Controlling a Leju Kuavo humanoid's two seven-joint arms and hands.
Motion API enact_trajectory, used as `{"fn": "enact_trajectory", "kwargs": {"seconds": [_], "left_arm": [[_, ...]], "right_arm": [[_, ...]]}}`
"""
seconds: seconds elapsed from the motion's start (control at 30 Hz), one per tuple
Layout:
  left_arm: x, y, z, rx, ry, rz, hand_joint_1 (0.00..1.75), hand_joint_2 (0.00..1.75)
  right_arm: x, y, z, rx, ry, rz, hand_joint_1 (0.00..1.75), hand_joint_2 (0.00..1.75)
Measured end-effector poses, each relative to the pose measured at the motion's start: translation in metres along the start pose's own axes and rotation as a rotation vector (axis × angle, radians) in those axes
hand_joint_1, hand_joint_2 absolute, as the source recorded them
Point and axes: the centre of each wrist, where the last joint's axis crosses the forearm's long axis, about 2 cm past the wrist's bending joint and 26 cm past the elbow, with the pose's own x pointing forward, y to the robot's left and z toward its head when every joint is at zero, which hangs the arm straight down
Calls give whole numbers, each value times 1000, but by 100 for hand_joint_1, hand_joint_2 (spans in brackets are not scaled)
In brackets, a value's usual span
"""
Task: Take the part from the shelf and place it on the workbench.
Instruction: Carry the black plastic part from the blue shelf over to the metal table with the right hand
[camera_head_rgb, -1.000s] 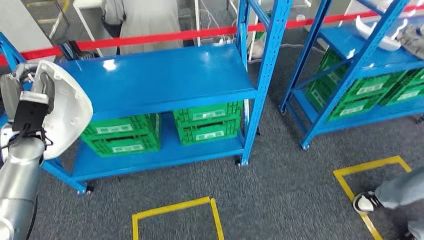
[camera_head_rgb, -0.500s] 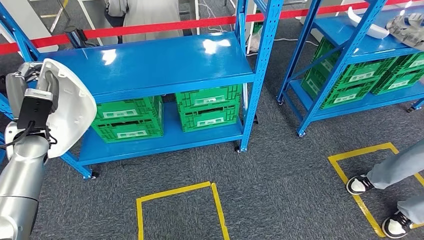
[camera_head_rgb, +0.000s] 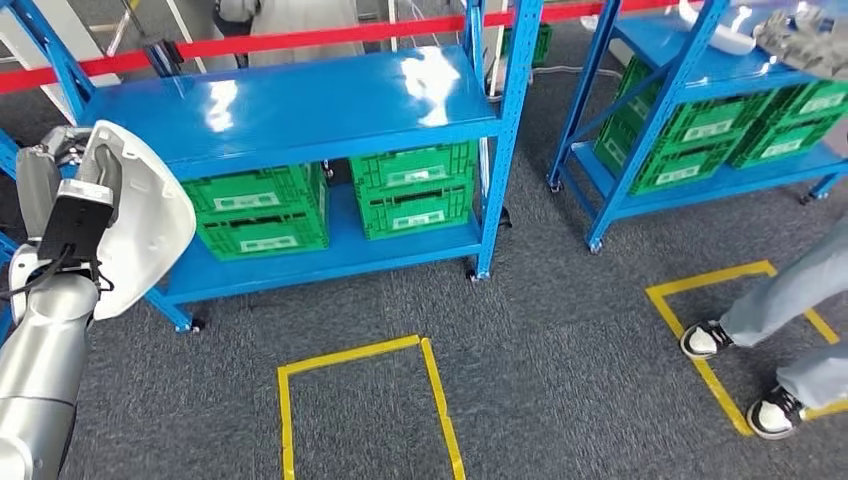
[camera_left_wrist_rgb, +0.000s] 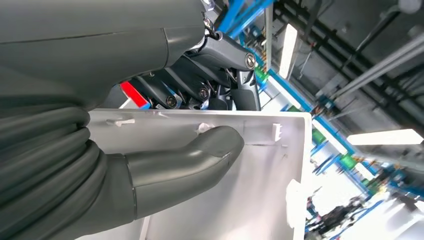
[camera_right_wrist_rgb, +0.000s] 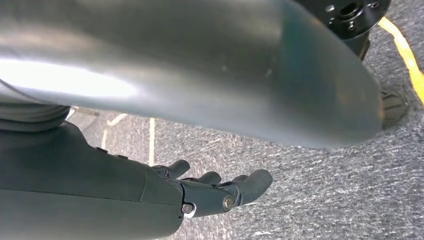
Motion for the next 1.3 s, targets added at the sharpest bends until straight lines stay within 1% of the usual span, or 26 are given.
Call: {"fn": "enact_trajectory", "kwargs": {"seconds": [0.2, 0.53, 0.83, 1.03, 1.3], "left_arm": [[3, -6, -3, -3, -5, 7, 175, 175], [3, -9, -2, -11, -6, 7, 175, 175], [4, -15, 1, -22, 6, -2, 175, 175], [2, -13, 0, -19, -22, 1, 175, 175], [-1, -12, 3, -21, -14, 4, 175, 175]], "right_arm": [[-2, 0, 0, 0, 5, -1, 0, 0], [0, -1, 0, 1, -5, -6, 0, 0], [-3, -1, 0, 10, -11, -15, 0, 0], [-5, -2, 0, 24, -18, -18, 0, 0], [-8, -4, 0, 31, -21, -18, 0, 0]]}}
